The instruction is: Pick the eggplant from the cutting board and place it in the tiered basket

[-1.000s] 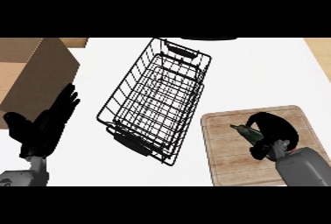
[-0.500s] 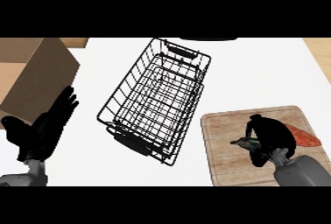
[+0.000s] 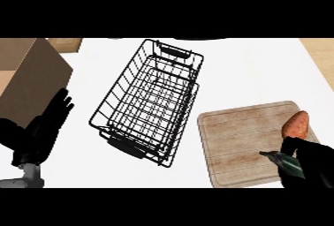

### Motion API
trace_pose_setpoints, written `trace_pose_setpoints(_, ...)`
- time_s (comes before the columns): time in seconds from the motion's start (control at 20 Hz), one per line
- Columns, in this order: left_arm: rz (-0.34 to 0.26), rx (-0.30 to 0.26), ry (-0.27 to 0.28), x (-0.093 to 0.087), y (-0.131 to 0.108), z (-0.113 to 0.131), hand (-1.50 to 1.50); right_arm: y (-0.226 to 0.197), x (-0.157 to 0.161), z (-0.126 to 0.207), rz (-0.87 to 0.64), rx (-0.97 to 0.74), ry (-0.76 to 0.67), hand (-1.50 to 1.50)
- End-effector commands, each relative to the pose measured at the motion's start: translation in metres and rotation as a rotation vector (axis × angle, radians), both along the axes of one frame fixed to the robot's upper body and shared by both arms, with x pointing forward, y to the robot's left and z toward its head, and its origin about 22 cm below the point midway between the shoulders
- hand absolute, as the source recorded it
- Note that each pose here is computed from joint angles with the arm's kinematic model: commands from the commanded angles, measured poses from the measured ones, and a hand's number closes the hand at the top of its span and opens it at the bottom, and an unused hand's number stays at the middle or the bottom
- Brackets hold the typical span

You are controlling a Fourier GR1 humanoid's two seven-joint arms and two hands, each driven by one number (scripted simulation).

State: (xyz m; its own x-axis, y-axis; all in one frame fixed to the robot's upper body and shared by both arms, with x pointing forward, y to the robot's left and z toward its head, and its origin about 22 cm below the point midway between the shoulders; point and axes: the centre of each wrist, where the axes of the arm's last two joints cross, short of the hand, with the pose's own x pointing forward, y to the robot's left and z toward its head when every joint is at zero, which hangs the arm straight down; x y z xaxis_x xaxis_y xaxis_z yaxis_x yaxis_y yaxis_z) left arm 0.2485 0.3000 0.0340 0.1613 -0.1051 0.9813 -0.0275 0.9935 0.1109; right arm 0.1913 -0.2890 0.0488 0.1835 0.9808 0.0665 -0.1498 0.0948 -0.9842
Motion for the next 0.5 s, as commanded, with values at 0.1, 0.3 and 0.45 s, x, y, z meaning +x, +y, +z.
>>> trace_pose_setpoints(0.1, 0.001, 0.016, 0.009, -0.003, 0.000, 0.002, 0.00, 0.011, -0.013, 0.050, 0.030, 0.254, -0.409, 1.50)
trace_pose_setpoints(0.3, -0.019, 0.001, 0.003, -0.009, 0.000, -0.005, 0.00, 0.025, -0.034, 0.083, 0.104, 0.419, -0.593, 1.50)
trace_pose_setpoints(0.45, -0.013, -0.011, -0.003, -0.007, 0.006, -0.005, 0.00, 0.035, -0.071, 0.096, 0.146, 0.454, -0.591, 1.50)
